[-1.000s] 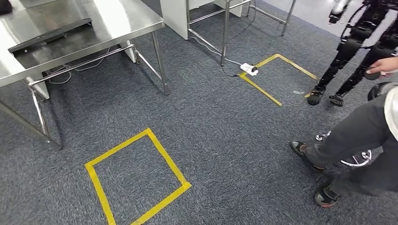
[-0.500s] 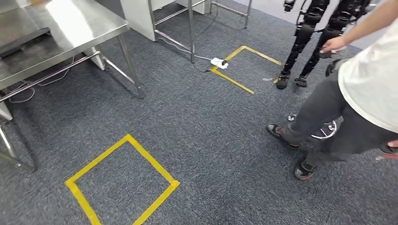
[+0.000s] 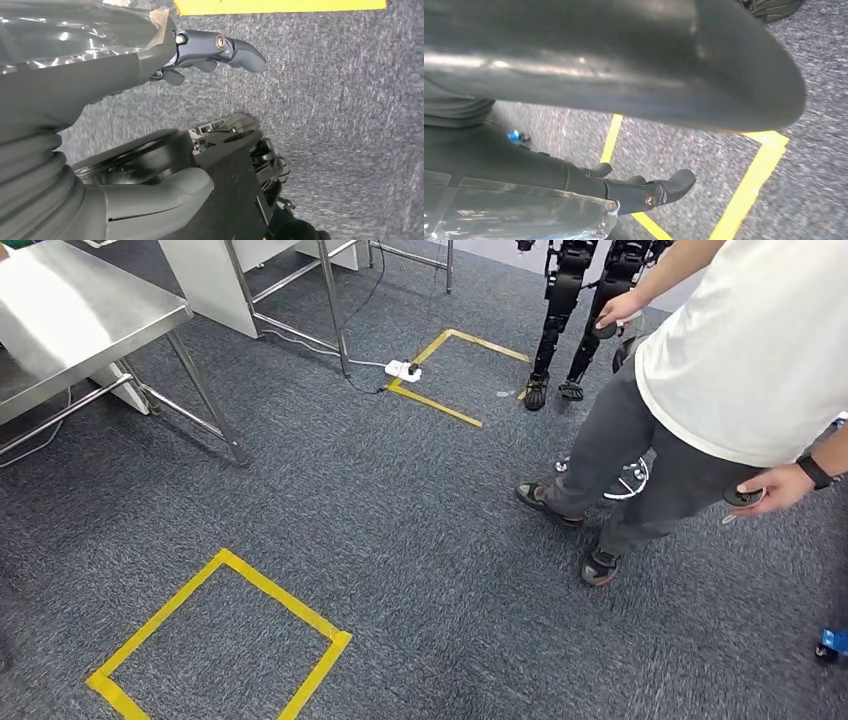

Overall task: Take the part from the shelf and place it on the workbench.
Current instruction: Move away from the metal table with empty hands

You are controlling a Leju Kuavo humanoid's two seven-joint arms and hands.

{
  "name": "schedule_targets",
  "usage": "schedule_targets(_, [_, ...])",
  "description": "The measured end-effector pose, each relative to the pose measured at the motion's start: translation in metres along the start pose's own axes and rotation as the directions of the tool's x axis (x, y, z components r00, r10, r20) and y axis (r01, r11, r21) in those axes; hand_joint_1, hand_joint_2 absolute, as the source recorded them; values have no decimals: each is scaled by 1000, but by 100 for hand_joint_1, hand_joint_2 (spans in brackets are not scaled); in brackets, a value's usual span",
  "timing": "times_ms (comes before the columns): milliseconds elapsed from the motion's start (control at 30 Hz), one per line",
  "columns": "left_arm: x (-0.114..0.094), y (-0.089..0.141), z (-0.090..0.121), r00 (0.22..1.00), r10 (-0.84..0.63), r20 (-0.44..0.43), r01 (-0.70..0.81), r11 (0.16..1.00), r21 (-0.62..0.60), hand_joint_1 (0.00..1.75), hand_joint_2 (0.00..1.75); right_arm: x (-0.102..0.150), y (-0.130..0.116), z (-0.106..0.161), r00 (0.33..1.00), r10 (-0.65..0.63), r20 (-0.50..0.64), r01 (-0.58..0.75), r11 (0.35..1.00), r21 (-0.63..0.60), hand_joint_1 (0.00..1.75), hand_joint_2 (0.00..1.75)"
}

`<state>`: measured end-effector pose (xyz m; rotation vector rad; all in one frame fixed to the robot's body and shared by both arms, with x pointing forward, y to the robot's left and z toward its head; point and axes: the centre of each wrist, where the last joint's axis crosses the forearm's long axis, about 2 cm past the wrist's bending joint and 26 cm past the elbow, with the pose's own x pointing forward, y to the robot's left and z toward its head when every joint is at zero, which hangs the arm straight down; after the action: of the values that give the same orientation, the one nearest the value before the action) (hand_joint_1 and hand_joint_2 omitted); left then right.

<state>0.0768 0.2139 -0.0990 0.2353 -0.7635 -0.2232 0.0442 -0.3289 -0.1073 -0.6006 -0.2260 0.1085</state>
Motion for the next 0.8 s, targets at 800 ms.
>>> schedule_targets(800, [2,2,-2,1000,-16,6,16,1000,-4,0,175,1,2,1,1000,-4,1,4,1000,10,0,0])
